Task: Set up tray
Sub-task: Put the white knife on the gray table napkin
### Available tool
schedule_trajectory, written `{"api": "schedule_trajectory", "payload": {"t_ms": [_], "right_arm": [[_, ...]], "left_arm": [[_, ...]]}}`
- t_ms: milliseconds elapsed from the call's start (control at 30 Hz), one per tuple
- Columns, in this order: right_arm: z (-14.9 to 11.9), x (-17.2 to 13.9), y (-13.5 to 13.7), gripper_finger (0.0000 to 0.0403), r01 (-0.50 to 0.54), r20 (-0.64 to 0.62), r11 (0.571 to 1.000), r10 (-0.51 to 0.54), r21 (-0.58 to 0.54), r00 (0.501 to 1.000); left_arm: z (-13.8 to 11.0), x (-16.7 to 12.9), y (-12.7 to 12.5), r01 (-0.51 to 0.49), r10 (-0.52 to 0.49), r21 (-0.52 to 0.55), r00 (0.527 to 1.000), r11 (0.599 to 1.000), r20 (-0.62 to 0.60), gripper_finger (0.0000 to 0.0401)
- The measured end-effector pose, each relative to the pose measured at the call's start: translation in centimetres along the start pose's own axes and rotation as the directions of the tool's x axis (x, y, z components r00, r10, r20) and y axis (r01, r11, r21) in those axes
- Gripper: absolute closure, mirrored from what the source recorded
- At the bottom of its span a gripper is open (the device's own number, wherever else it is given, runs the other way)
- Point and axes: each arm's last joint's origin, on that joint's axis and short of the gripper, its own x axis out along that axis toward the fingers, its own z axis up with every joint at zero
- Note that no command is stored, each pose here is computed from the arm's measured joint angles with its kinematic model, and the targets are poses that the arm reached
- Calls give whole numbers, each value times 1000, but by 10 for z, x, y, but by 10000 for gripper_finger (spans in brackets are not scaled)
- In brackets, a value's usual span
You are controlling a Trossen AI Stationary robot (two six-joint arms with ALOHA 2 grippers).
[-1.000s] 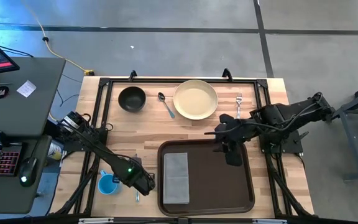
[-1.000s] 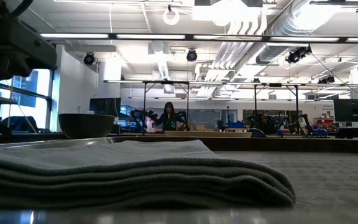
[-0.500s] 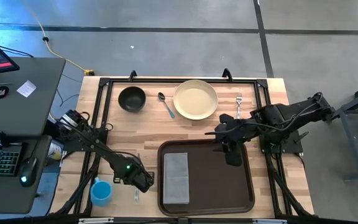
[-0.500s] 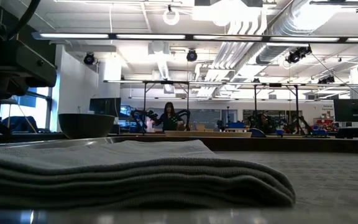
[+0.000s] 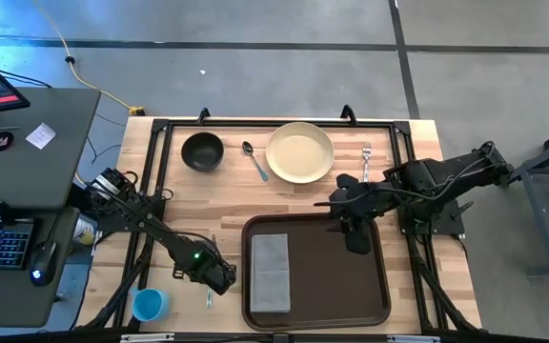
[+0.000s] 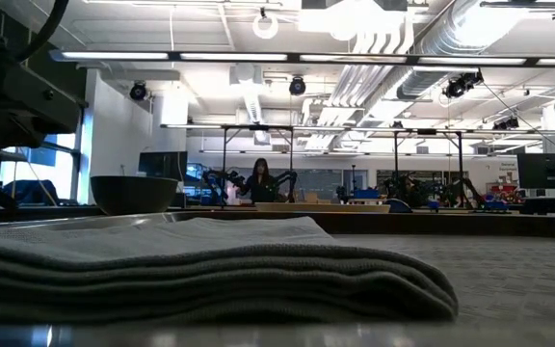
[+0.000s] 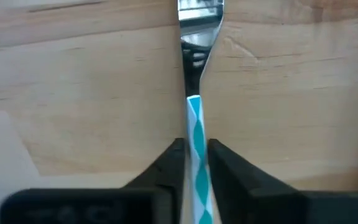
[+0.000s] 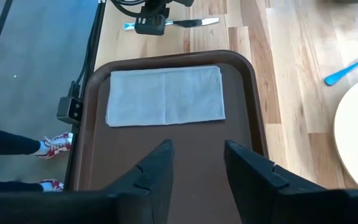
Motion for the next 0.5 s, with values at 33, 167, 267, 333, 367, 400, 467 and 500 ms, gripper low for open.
{"api": "schedule_trajectory", "payload": {"t_ms": [33, 167, 267, 333, 367, 400, 467, 500], "right_arm": [[0, 0, 0, 273, 0, 0, 1000, 0, 0, 1000], [0, 0, 0, 289, -6, -2, 1000, 6, 0, 1000], [0, 0, 0, 302, -15, -5, 1000, 15, 0, 1000], [0, 0, 0, 311, -15, -6, 1000, 15, 0, 1000], [0, 0, 0, 316, -15, -5, 1000, 15, 0, 1000], [0, 0, 0, 320, -15, -6, 1000, 15, 0, 1000], [0, 0, 0, 327, -15, -5, 1000, 15, 0, 1000], [0, 0, 0, 330, -15, -6, 1000, 15, 0, 1000]], "left_arm": [[0, 0, 0, 1, -1, 1, 1000, 1000, 3, 325], [0, 0, 0, 15, -15, 18, 1000, 1000, 20, 356], [1, 0, -1, 18, -18, 25, 1000, 1000, 24, 356], [1, 0, -1, 19, -19, 26, 1000, 999, 23, 356], [0, -2, -1, 24, -24, 26, 999, 999, 20, 356], [0, -4, -1, 30, -31, 26, 999, 999, 16, 356], [0, -8, 0, 47, -47, 27, 999, 999, 11, 349], [1, -10, 0, 58, -58, 26, 998, 998, 16, 346]]}}
